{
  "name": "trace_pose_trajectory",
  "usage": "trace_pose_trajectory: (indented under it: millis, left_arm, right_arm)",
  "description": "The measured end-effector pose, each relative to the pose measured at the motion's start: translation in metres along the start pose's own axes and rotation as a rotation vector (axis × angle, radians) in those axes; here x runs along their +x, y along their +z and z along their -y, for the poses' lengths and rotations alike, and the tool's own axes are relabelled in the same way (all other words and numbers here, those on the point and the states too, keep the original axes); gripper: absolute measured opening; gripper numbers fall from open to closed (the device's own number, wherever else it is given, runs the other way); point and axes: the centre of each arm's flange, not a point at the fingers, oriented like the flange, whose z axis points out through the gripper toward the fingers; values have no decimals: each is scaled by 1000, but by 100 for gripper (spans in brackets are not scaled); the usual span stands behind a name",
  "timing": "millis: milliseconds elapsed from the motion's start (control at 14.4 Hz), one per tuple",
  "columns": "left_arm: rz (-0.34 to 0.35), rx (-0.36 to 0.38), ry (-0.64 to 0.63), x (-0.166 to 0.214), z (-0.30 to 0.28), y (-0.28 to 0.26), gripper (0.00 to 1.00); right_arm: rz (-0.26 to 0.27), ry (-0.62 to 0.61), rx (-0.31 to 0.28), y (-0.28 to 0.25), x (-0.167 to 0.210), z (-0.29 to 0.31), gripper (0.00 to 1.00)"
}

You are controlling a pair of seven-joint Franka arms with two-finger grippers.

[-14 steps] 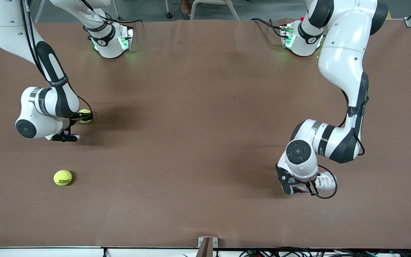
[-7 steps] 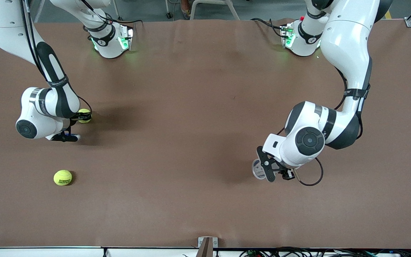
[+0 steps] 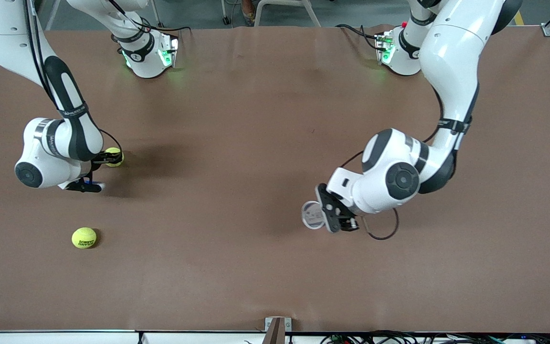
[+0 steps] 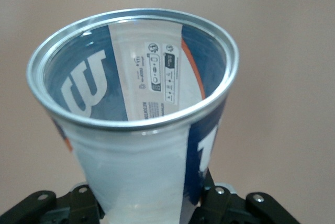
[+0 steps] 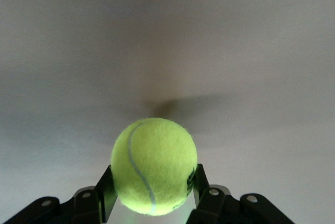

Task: Insert tennis ball vertically with right arm
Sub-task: 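Carry the upright can toward the middle with the left gripper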

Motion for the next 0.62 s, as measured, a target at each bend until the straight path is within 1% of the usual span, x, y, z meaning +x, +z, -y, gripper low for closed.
trace_pose_trajectory:
  millis: [139, 208, 347, 486, 556, 625]
  left_arm:
    - [-113, 25, 29, 24, -21, 7, 66]
    - [-176, 51, 37, 32, -31, 13, 66]
    - [-293, 111, 52, 45, -55, 32, 66]
    - [-377, 147, 60, 53, -83, 57, 66]
    - [-413, 163, 63, 56, -94, 65, 66]
    - [-447, 182, 64, 58, -103, 70, 66]
  right_arm:
    - [2, -10, 5, -57, 1, 5, 61]
    - [-17, -22, 11, -94, -1, 11, 61]
    - [-89, -68, 36, -156, -7, 42, 61]
    - [-153, -125, 65, -191, -14, 98, 61]
    - [-171, -144, 94, -200, -18, 127, 61]
    - [-182, -165, 141, -206, -22, 152, 61]
